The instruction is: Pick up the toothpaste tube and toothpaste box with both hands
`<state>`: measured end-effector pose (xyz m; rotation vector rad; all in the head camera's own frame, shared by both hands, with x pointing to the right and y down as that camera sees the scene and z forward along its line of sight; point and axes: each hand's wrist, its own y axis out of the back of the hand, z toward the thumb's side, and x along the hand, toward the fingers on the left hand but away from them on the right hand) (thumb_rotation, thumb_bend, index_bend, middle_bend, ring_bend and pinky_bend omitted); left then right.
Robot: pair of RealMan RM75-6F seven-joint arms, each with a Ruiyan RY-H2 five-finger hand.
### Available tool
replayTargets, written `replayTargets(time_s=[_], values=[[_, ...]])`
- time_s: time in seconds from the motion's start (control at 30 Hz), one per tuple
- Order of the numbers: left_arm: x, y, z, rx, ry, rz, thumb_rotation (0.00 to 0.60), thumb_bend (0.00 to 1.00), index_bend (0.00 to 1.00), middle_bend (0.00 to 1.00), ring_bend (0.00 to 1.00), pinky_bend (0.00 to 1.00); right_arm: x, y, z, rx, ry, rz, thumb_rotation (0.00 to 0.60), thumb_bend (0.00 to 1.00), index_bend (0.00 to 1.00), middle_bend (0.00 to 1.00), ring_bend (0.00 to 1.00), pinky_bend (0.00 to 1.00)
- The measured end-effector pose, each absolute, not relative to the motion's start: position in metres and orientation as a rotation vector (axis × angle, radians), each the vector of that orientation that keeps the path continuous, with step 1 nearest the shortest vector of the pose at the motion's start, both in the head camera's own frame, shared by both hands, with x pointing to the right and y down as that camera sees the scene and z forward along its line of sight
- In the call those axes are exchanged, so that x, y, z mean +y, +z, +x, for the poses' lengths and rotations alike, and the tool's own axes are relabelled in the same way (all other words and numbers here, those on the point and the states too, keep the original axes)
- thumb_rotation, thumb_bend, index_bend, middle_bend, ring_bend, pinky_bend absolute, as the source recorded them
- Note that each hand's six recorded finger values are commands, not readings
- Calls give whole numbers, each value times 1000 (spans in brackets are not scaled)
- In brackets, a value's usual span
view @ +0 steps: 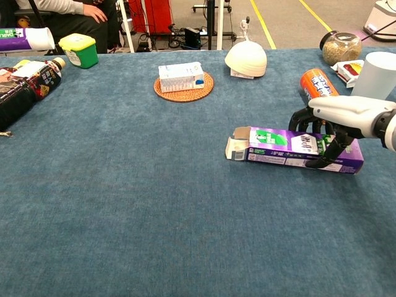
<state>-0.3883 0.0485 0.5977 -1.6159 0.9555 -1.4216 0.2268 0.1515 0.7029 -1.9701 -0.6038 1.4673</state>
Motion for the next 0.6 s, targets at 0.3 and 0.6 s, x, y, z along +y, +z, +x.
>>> replayTargets(time_s=[0.3, 0.6], values=[[54, 598, -385, 934, -1412, -1640, 600, 392, 651, 533, 531, 722, 150, 695, 220, -656, 1387, -2023, 600, 505, 438, 472, 494, 574], [66, 598, -356, 842, -1364, -1707, 600, 392, 651, 533, 531, 722, 144, 676, 198, -711, 1212, -2061, 600, 504, 446, 478, 500, 584]])
